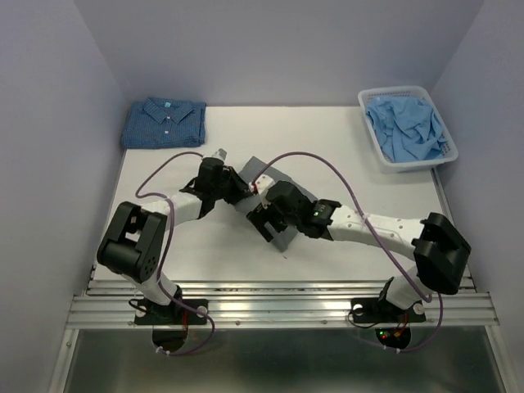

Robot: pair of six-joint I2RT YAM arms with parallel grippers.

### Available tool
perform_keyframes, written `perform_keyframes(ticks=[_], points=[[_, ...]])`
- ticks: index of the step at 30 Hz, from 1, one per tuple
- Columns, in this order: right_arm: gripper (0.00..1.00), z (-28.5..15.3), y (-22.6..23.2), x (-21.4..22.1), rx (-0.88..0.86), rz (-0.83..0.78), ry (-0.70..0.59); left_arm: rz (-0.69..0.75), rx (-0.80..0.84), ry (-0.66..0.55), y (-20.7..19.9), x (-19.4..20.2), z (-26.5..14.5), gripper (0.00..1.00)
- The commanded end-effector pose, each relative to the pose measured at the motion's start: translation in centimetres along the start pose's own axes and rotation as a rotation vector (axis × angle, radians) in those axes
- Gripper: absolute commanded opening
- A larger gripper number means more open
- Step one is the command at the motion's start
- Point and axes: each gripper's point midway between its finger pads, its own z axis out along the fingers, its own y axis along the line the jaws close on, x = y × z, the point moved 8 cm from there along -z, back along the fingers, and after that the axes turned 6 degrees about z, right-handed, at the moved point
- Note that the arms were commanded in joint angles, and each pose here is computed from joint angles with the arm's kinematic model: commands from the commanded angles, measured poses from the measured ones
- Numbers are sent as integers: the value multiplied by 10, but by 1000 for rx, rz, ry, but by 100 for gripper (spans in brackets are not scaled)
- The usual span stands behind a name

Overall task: Fold and stack the long sleeve shirts
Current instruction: Fold the shirt

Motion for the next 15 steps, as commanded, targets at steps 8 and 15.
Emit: perform_keyframes(ticks=[8,15], points=[[100,-97,-25,-54,177,283,-358,512,-338,-476,-50,-98,-96,0],[100,-114,-42,-44,284,273,-396,768,-771,-591,-73,-157,-165,0]])
